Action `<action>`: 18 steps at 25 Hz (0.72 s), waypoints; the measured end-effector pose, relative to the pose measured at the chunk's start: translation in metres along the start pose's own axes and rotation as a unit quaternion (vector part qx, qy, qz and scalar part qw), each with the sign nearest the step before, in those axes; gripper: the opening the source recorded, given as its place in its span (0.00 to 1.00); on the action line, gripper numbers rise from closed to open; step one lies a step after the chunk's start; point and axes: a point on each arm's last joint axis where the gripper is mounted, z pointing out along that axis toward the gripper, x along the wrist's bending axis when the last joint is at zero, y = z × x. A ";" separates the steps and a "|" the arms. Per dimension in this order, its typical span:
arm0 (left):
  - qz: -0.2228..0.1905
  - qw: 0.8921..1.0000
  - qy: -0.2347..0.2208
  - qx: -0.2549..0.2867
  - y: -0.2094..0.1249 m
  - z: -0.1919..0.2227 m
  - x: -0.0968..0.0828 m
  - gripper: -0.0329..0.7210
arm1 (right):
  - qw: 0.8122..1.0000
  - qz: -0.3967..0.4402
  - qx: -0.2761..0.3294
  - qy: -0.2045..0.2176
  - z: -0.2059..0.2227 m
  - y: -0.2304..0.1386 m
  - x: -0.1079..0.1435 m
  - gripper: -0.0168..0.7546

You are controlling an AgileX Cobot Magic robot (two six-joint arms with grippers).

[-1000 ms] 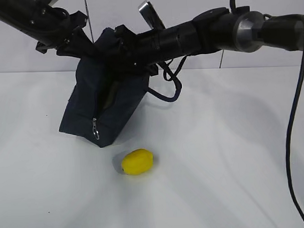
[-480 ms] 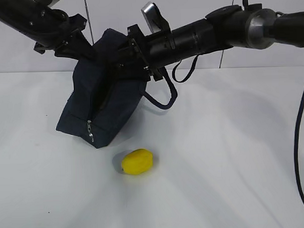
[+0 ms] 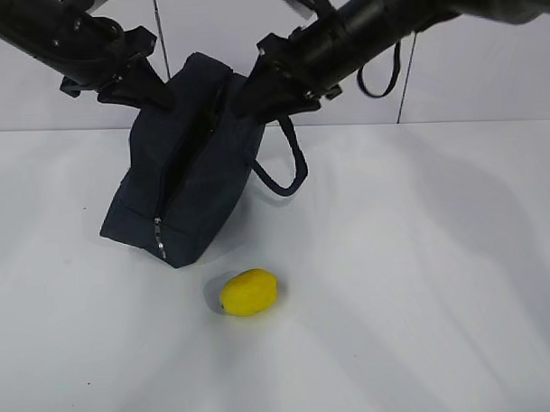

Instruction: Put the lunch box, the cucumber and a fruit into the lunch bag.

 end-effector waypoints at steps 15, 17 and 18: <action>0.002 1.000 0.007 -0.007 0.001 0.000 0.001 0.08 | 0.938 -0.156 0.066 -0.301 -0.095 0.018 0.051 0.48; 0.002 1.000 0.007 -0.007 0.001 0.000 0.001 0.08 | 0.916 -0.173 0.082 -0.353 -0.107 0.018 0.050 0.47; 0.002 1.000 0.007 -0.007 0.001 0.000 0.001 0.08 | 0.904 -0.180 0.091 -0.377 -0.112 0.018 0.048 0.47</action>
